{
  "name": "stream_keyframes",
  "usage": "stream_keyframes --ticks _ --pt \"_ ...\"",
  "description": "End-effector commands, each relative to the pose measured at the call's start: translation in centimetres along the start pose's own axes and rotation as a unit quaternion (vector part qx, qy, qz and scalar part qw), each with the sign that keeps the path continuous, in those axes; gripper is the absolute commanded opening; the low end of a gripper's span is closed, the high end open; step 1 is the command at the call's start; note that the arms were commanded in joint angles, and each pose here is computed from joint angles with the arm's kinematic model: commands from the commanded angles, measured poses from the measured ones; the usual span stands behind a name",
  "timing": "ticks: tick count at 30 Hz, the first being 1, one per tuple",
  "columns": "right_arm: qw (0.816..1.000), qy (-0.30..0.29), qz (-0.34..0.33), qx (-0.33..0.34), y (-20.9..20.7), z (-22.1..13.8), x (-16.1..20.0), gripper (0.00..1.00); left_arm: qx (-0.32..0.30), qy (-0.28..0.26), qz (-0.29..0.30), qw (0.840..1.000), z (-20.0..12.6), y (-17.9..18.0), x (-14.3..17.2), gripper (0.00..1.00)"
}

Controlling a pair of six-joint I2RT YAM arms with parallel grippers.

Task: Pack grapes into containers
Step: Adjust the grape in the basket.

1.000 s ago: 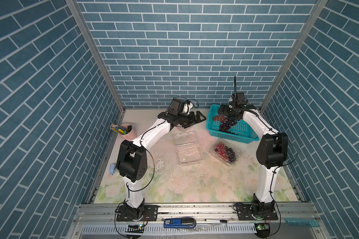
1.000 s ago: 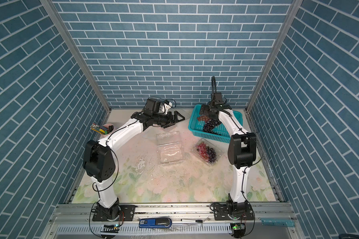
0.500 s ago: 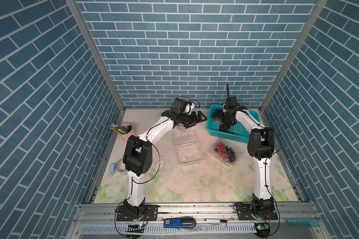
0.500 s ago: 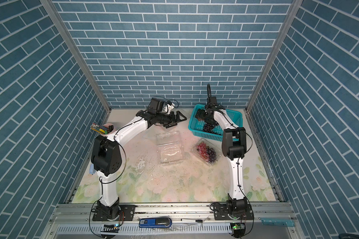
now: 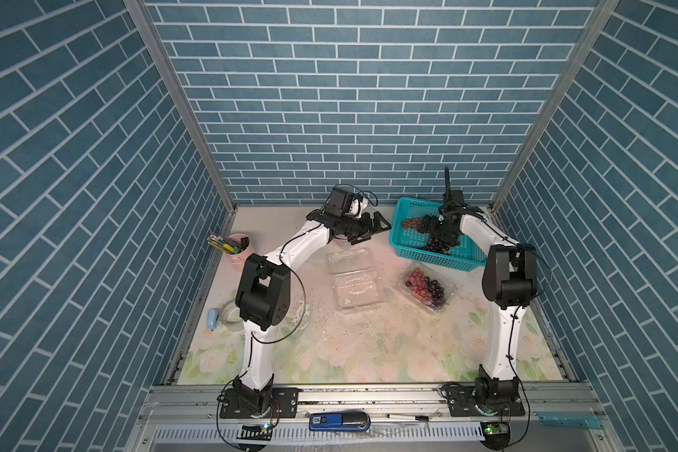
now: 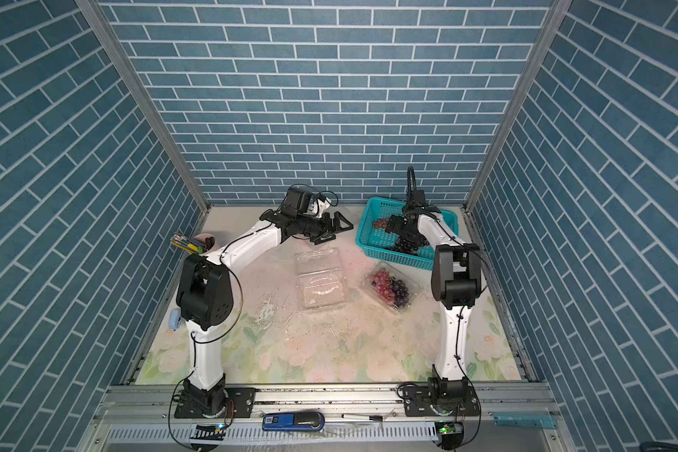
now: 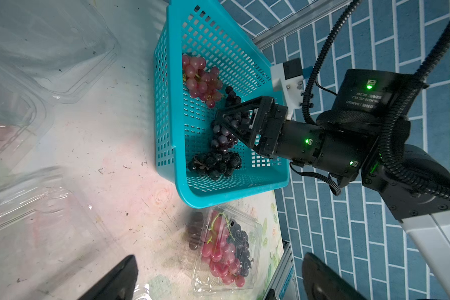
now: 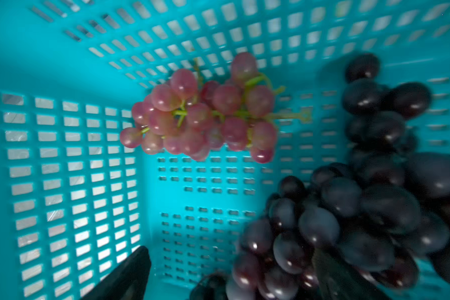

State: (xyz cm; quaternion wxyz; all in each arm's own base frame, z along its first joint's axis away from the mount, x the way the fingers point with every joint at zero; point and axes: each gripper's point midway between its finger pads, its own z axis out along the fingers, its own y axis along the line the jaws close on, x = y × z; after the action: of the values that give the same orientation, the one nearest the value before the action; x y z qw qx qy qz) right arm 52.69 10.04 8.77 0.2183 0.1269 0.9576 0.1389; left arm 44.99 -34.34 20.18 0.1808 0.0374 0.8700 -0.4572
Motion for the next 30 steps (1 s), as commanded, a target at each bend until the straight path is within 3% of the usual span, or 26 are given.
stream_keyframes --ticks 1,9,16,22,30 --pt "0.999 -0.019 -0.011 0.024 -1.3 -2.7 -0.5 0.99 0.011 0.000 -0.004 1.000 0.5 -0.1 -0.5 1.00" --pt "0.996 -0.029 -0.010 0.081 -5.1 -4.8 -0.5 0.99 0.014 0.004 -0.008 1.000 1.0 0.2 -0.4 1.00" --pt "0.994 -0.048 -0.044 0.087 -3.5 -5.3 -2.5 0.99 0.015 0.008 -0.009 1.000 1.2 0.3 -0.5 1.00" --pt "0.994 -0.051 -0.067 0.068 -0.9 -3.8 -4.6 0.99 0.014 0.009 -0.010 1.000 1.3 0.2 -0.6 1.00" --pt "0.994 -0.033 -0.091 0.056 1.2 1.5 -5.8 0.98 0.012 0.011 -0.010 1.000 1.1 0.3 -0.4 1.00"
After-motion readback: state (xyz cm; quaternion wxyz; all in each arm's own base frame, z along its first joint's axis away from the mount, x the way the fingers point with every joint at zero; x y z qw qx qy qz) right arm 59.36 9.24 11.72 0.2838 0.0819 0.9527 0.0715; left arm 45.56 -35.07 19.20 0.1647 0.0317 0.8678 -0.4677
